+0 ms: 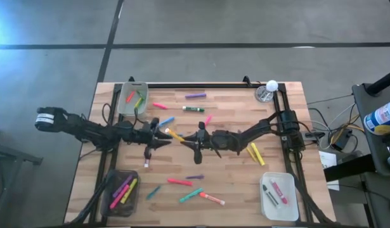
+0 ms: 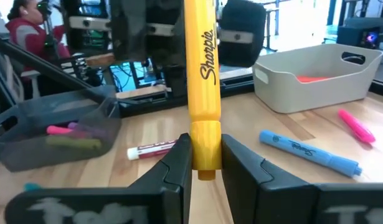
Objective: Pick & Place Markers
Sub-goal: Put the yellow marker pen into the black bin
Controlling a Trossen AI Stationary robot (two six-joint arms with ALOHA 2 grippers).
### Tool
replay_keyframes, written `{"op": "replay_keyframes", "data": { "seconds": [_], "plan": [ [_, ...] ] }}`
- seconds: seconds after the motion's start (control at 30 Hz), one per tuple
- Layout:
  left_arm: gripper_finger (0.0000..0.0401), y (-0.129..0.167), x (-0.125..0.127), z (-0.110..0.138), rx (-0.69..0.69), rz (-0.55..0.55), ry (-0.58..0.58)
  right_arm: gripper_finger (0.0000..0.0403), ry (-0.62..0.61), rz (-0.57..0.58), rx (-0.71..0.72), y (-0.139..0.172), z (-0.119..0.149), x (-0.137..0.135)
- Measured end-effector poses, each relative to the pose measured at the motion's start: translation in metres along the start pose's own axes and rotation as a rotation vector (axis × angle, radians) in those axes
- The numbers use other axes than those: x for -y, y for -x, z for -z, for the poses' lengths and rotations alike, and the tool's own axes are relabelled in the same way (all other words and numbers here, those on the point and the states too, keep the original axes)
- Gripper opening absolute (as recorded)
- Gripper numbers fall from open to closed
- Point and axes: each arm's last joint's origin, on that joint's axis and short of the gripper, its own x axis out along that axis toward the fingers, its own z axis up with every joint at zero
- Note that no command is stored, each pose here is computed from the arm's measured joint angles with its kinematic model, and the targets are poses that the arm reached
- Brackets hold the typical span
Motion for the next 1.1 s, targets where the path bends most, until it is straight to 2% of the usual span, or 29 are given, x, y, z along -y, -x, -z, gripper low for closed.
{"op": "replay_keyframes", "data": {
  "seconds": [0.17, 0.9, 1.1],
  "plan": [
    [0.0097, -0.003, -0.001, -0.005, 0.031, -0.063, -0.002, 0.0064, 0.03, -0.017, 0.011, 0.001, -0.001, -0.005],
    [0.0097, -0.002, -0.002, -0.007, 0.057, -0.097, -0.004, 0.0064, 0.015, -0.025, 0.04, 0.002, -0.003, -0.013],
    [0.0097, -0.002, -0.002, -0.01, 0.093, -0.114, 0.035, 0.0064, 0.029, -0.033, 0.048, 0.002, -0.003, -0.017]
  ]
}}
